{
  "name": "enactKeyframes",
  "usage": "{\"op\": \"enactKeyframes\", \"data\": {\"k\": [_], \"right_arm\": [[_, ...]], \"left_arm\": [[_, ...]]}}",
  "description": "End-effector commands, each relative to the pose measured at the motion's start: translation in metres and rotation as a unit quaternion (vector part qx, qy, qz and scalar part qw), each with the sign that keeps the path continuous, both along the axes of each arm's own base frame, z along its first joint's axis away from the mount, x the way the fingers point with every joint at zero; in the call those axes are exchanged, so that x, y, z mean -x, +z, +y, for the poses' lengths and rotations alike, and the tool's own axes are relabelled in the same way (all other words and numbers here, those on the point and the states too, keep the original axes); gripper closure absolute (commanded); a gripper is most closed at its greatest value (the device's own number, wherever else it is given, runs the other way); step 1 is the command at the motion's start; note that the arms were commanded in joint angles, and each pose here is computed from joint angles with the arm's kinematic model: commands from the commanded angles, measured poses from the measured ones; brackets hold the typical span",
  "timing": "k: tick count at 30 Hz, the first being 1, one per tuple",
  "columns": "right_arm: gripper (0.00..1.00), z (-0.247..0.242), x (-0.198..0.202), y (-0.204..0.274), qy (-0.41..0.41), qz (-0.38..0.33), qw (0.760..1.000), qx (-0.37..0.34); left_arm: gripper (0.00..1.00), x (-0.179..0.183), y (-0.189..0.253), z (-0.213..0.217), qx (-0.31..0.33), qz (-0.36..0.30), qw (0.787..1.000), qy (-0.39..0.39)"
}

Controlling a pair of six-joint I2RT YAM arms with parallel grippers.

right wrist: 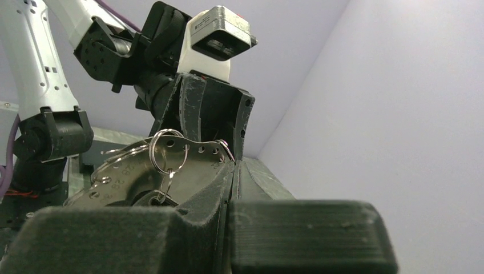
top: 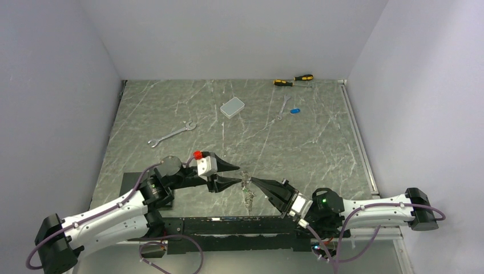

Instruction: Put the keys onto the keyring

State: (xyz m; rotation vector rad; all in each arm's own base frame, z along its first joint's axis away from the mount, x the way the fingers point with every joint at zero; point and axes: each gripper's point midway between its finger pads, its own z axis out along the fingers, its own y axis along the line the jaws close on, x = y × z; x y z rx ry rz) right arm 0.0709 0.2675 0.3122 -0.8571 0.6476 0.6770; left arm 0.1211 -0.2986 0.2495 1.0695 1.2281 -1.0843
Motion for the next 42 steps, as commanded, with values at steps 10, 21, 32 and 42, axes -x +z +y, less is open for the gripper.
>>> {"op": "enactKeyframes", "data": {"k": [10, 21, 32, 42], "right_arm": [[1.00, -0.008, 0.004, 0.024, 0.014, 0.006, 0.999, -0.043], [1.00, -0.008, 0.004, 0.023, 0.016, 0.010, 0.999, -0.044], [1.00, -0.008, 0.006, 0.020, 0.023, 0.013, 0.999, -0.035], [0.48, -0.019, -0.009, -0.006, 0.009, 0.125, 0.992, -0.026]], "left_arm": [[0.54, -0.005, 0.030, -0.008, 0.032, -0.048, 0.998, 0.000], [0.74, -0.007, 0.030, -0.012, 0.029, -0.055, 0.998, 0.000], [1.00, -0.005, 0.030, -0.008, 0.010, -0.063, 0.998, -0.001], [1.00, 0.002, 0.047, 0.005, -0.019, -0.139, 0.990, -0.009]]}}
